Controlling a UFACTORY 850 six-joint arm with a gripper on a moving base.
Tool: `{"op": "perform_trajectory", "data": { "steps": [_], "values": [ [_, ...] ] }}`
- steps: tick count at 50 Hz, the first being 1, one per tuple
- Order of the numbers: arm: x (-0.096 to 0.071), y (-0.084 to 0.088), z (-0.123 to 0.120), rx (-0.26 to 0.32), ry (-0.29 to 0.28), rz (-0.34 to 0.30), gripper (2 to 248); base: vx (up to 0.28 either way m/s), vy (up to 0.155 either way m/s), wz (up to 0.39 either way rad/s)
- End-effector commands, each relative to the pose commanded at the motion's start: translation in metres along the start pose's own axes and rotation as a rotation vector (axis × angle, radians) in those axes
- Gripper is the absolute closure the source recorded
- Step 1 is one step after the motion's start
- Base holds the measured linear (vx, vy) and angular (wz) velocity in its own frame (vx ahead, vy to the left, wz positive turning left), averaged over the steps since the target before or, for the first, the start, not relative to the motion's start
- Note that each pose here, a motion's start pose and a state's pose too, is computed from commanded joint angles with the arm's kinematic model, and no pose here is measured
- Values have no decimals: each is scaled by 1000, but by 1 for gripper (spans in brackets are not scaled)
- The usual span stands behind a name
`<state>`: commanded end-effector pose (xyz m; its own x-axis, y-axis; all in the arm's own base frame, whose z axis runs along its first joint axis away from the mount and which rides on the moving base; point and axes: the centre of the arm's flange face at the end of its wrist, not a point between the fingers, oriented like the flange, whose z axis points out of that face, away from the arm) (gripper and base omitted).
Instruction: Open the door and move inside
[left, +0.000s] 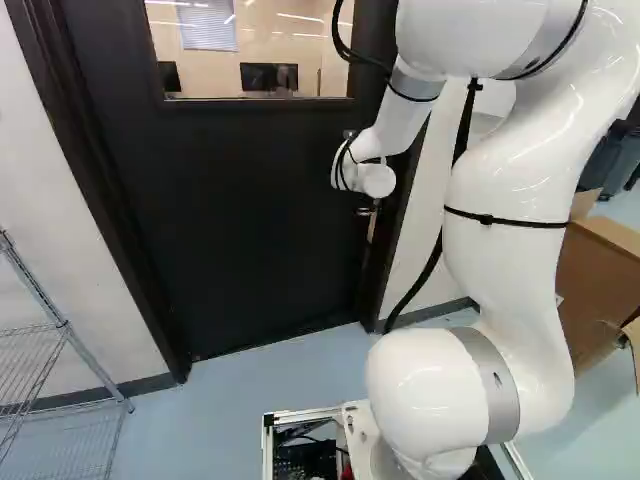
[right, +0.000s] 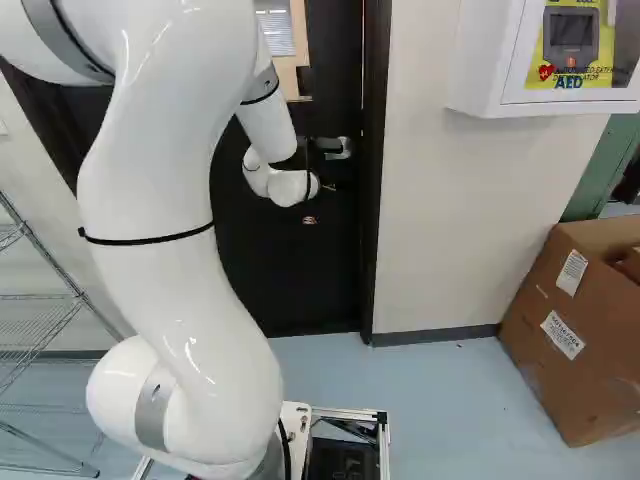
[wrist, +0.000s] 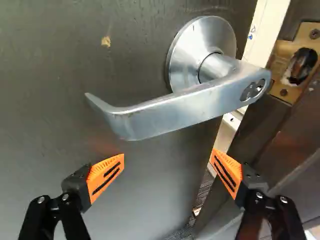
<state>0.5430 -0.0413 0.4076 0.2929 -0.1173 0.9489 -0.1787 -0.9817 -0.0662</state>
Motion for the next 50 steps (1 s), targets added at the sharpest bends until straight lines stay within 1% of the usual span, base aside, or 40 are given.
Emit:
{"op": "perform_trajectory", "data": {
  "steps": [21, 36, 43, 50],
  "values": [
    [7, -16, 39, 20, 19, -4, 3, 0, 0, 0],
    [11, -32, 65, 42, 35, -8, 3, 0, 0, 0],
    [11, -42, 76, 64, 36, -21, 3, 0, 0, 0],
    [10, -55, 84, 99, 23, -49, 3, 0, 0, 0]
  ]
}}
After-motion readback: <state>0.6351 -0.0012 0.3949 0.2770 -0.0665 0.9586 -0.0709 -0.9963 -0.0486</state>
